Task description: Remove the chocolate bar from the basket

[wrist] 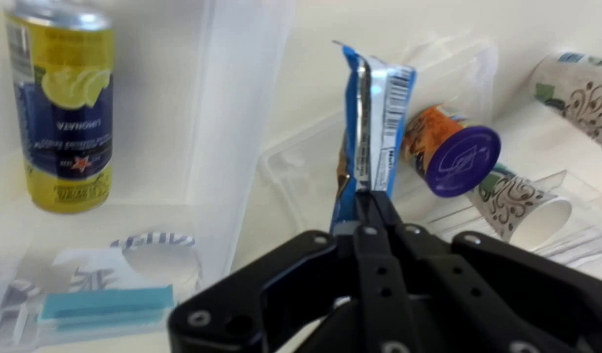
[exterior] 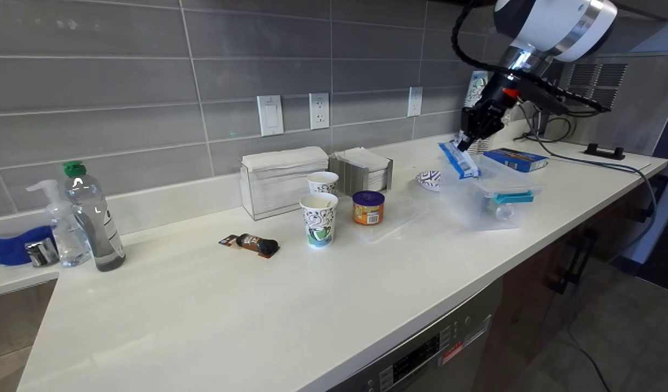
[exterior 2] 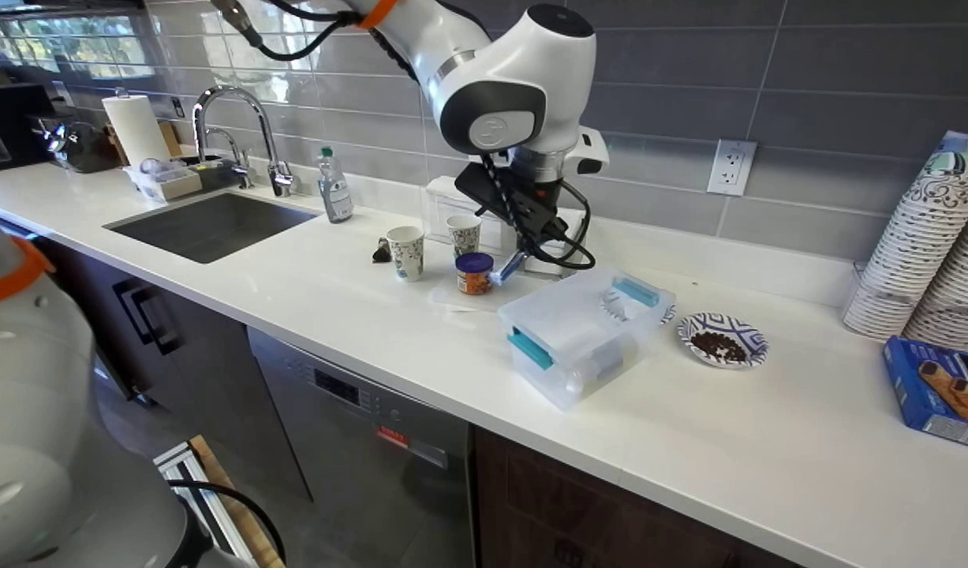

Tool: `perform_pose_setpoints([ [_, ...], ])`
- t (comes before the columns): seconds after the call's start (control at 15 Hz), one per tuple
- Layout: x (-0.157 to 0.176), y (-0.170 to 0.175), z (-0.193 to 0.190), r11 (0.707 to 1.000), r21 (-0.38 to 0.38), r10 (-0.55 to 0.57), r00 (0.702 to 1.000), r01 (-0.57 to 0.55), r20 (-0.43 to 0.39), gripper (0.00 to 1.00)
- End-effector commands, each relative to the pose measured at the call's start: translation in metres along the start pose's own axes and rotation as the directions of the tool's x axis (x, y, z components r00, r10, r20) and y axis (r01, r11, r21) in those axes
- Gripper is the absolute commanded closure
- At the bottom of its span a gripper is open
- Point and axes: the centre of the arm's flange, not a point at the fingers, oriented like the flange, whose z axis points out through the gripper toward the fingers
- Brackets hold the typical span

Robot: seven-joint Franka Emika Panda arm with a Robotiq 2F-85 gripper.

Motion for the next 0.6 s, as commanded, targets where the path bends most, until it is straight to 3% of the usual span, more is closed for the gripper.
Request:
perform_pose_setpoints([
  [0.0, -0.040, -0.008, 0.021, 0.997, 0.067, 0.035, 0.987, -0.046, 0.154, 1.00],
  [0.53, -0.109, -0.012, 0.105, 0.979, 0.174, 0.020, 0.889, -0.111, 0.458, 1.00],
])
